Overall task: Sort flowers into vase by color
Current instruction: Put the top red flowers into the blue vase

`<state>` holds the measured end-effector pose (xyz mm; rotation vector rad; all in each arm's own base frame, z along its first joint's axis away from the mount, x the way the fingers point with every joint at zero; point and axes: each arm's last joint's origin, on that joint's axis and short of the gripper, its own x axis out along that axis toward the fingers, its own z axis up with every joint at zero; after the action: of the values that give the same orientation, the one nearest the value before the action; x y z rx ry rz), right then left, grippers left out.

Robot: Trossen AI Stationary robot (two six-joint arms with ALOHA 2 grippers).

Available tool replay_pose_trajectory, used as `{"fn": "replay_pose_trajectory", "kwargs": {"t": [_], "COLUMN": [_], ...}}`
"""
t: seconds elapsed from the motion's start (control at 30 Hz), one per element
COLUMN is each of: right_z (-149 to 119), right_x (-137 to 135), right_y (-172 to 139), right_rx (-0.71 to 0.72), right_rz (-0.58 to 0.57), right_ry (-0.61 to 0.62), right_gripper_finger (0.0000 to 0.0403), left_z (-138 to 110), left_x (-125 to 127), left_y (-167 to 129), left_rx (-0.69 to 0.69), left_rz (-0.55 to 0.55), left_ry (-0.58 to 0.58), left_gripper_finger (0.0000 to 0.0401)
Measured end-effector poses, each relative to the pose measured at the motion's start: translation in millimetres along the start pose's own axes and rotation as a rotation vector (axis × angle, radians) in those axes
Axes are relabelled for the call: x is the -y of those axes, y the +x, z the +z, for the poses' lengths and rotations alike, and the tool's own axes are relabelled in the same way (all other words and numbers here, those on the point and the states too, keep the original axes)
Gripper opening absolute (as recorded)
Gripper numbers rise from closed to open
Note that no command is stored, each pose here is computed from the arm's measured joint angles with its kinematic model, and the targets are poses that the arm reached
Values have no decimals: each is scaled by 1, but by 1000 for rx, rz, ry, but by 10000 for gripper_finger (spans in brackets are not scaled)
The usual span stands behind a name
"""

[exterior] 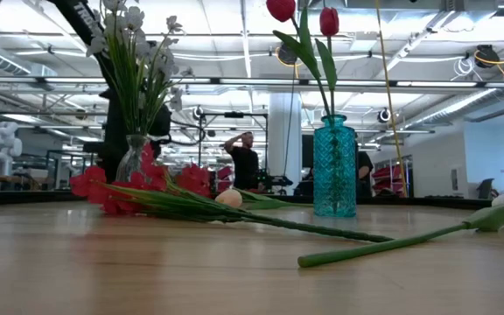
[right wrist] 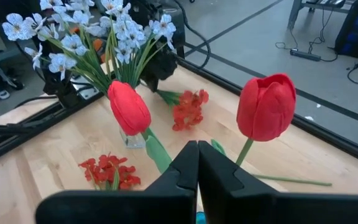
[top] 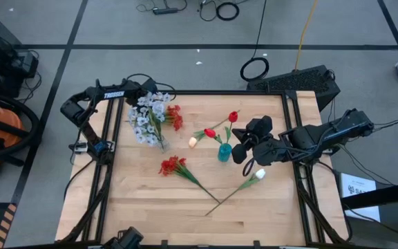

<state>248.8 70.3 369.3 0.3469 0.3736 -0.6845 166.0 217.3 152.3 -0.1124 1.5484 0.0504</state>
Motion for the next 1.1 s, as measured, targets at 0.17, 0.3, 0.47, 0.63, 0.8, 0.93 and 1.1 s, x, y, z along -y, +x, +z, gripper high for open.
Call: {"fn": "replay_pose_trajectory", "kwargs": {"t": [0.17,0.3,0.47,0.63,0.8,0.93,1.1], "right_z": [2,2,2,1,-4,-7,-12], "right_x": [3,4,4,6,15,21,23], "right_y": [-3,-3,-3,-6,-13,-20,-28], "right_rx": [2,-1,-2,-76,-185,-220,-276], "right_rz": [0,-1,-1,61,76,60,86], "right_ry": [-5,-67,-78,-67,-34,-40,-68], "right_gripper_finger": [0,0,0,0,0,0,0], "left_z": [-6,-12,-21,-28,-33,-37,-39], "left_x": [-3,-9,-11,-4,5,13,27], "left_y": [-30,-64,-108,-150,-189,-218,-251], "left_rx": [19,58,162,248,355,444,602], "left_rz": [85,204,343,489,598,658,674], "left_ry": [-40,-137,-255,-280,-306,-327,-330], "left_gripper_finger": [3,2,1,0,0,0,0]}}
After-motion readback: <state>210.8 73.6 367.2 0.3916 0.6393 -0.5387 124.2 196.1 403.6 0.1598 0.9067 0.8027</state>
